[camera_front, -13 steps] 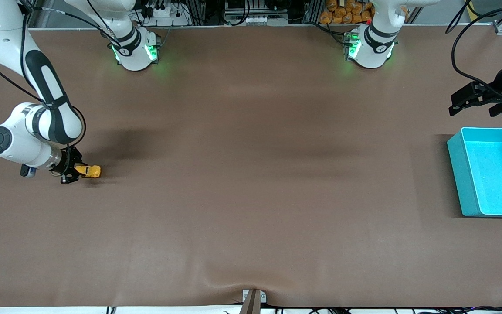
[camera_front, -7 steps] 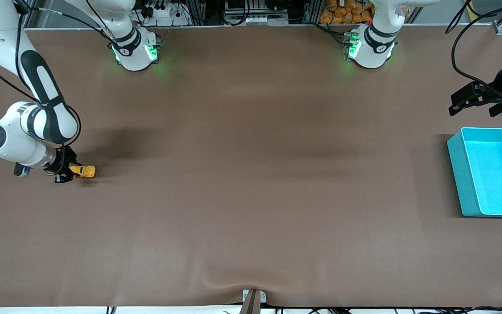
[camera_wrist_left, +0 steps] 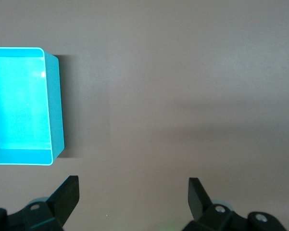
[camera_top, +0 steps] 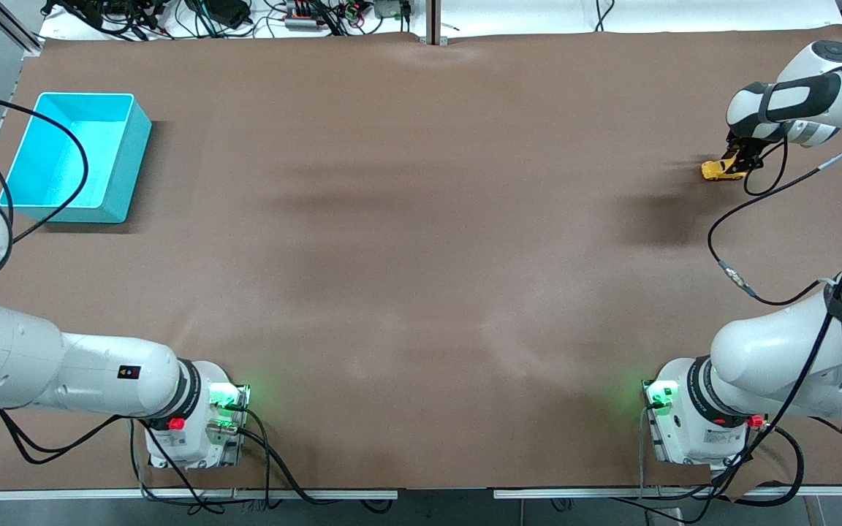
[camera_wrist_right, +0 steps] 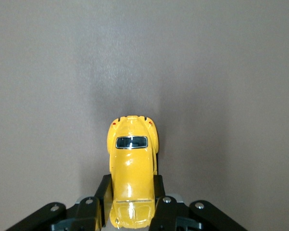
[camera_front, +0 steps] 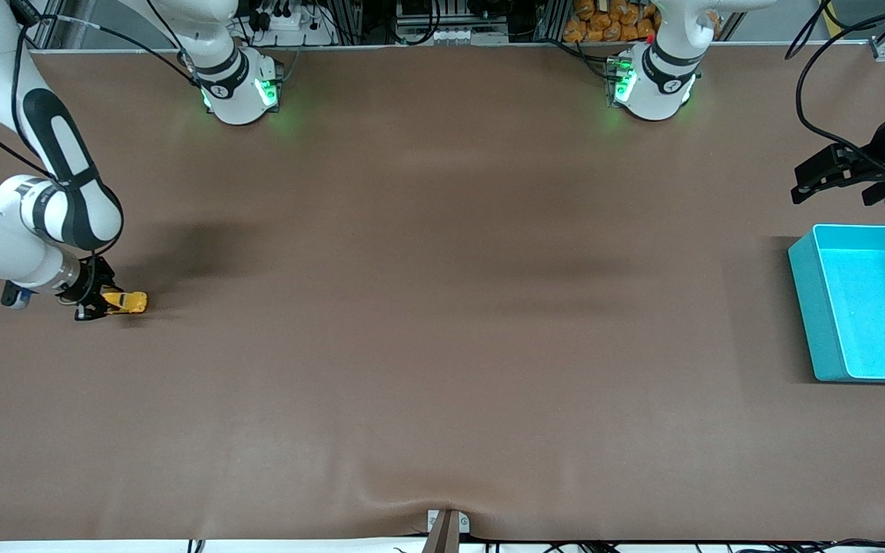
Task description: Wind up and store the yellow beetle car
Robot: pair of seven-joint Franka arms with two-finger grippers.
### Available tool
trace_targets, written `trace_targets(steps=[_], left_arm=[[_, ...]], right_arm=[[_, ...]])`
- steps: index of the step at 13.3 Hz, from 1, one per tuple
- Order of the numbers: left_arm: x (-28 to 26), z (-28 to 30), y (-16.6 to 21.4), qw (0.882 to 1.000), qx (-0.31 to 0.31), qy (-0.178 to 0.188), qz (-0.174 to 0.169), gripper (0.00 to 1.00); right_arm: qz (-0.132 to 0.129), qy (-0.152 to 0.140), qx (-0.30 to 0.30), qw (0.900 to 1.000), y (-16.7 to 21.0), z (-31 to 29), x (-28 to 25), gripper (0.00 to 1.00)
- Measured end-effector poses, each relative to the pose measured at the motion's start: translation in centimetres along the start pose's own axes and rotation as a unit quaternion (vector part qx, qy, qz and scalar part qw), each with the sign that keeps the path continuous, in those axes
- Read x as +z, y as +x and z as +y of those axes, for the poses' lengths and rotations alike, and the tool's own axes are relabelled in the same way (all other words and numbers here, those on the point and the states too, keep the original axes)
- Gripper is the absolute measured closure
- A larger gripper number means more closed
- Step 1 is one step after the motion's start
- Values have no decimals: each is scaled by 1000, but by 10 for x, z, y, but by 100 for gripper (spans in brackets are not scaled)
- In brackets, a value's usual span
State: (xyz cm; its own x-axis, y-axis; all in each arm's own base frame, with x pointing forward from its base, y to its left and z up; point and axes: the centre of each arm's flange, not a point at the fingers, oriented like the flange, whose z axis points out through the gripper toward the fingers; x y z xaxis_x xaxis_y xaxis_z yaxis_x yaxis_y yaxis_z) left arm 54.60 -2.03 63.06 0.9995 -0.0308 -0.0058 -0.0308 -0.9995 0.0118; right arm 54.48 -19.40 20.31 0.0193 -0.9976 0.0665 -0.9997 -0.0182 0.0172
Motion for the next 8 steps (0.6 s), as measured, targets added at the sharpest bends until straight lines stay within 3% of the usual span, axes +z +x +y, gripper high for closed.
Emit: trace_targets(steps=[8], left_arm=[[0,0,0,1000,0,0,0,0]], right_arm=[[6,14,-15,1000,38,8,2,62]])
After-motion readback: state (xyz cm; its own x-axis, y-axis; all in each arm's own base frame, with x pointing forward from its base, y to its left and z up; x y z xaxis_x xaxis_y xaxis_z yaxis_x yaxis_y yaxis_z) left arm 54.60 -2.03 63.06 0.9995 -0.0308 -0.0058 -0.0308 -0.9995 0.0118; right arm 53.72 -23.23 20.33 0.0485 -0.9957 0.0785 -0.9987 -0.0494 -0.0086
